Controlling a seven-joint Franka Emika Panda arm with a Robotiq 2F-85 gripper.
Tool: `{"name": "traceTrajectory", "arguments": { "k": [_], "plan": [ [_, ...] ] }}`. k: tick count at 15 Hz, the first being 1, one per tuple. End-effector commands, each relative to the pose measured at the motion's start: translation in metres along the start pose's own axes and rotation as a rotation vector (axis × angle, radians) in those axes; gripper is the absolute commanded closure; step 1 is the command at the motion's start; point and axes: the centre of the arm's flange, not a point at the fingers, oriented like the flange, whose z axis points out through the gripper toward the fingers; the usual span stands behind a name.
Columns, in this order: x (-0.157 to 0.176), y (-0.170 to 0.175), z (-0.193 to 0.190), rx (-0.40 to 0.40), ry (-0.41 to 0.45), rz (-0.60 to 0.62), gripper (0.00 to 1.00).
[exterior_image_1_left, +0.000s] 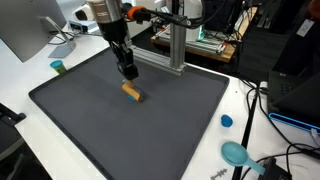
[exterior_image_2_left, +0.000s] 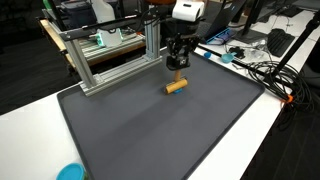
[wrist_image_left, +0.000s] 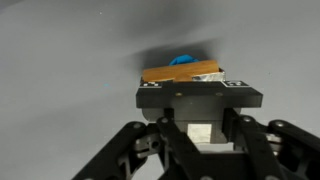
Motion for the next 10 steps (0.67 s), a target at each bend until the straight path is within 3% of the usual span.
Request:
{"name": "traceTrajectory", "arguments": {
  "k": [1,4,7,10],
  "plan": [
    [-0.004,0.004,0.008,0.009,-0.058,-0.01,0.78],
    [-0.002,0.009,-0.001,0.049,-0.042,-0.003,0.78],
    [-0.004,0.016,-0.013,0.155,-0.024,-0.022,0.78],
    [-0.006,0.022,-0.009,0.13,-0.049,-0.039,0.78]
  ]
}}
